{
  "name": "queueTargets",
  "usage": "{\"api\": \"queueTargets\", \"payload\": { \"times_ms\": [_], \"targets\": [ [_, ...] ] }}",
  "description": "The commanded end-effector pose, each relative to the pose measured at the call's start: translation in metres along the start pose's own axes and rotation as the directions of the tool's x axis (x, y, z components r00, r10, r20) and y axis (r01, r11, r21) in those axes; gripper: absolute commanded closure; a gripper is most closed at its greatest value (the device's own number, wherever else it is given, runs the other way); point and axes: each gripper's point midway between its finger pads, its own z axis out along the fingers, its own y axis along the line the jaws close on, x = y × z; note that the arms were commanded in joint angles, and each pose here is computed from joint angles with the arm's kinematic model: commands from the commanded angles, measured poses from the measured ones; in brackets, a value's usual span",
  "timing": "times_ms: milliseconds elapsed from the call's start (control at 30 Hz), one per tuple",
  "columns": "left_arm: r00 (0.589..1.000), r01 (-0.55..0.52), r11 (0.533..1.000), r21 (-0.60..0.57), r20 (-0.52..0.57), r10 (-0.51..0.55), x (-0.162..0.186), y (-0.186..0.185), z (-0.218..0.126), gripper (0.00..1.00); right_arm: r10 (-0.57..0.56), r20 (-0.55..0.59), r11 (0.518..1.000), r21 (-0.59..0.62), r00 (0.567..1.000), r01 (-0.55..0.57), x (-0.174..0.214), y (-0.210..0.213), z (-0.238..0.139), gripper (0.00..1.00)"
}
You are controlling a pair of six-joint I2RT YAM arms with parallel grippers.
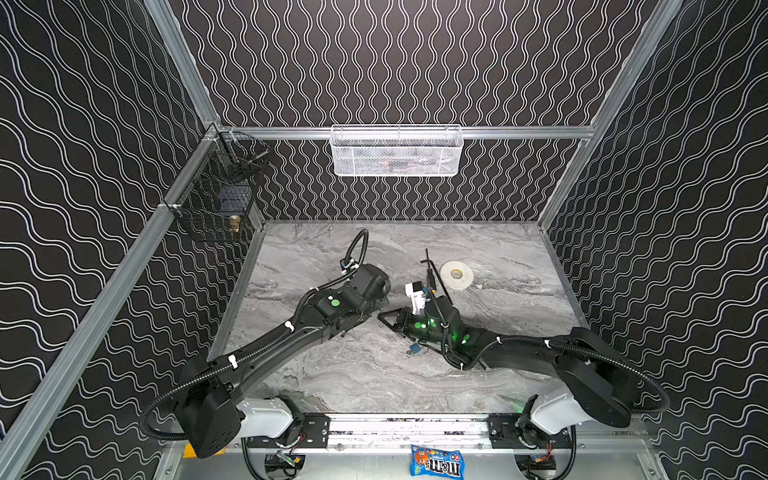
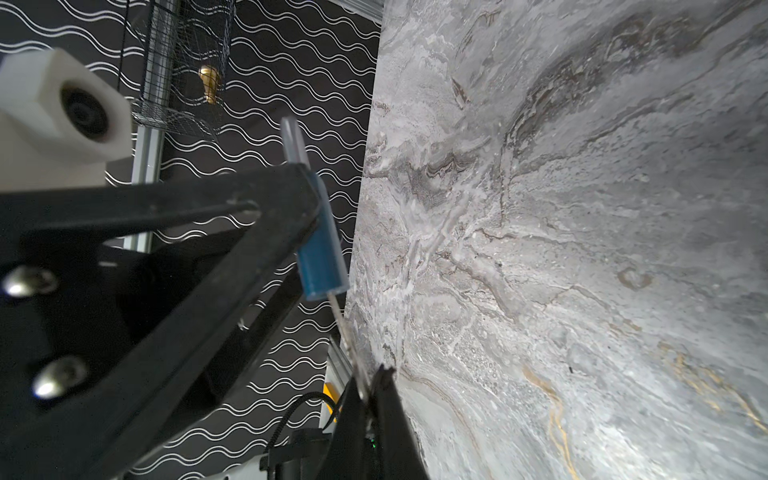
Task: Unlock with the key
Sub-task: 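Bring the padlock and key together, left and right grippers facing each other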
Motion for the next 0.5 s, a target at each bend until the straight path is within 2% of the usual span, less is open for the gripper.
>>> {"api": "queueTargets", "payload": {
  "times_ms": [0,233,467],
  "targets": [
    [1.0,-0.011,1.0,-0.022,0.025,0.012,-0.003,0.007,0.0,0.97,0.012,0.046,0.992,-0.124,0.999,-0.006,-0.015,0.034,-0.001,1.0],
    [0.997,-0.039,0.997,-0.068,0.058,0.043,-0.006,0.016,0.001,0.97,0.015,0.055,0.989,-0.147,0.998,-0.007,-0.02,0.046,-0.007,1.0],
    [0.996,-0.029,0.997,-0.067,0.084,0.035,-0.008,0.016,0.0,0.98,0.041,0.046,0.99,-0.14,0.998,-0.034,-0.021,0.049,-0.004,1.0]
  ]
}}
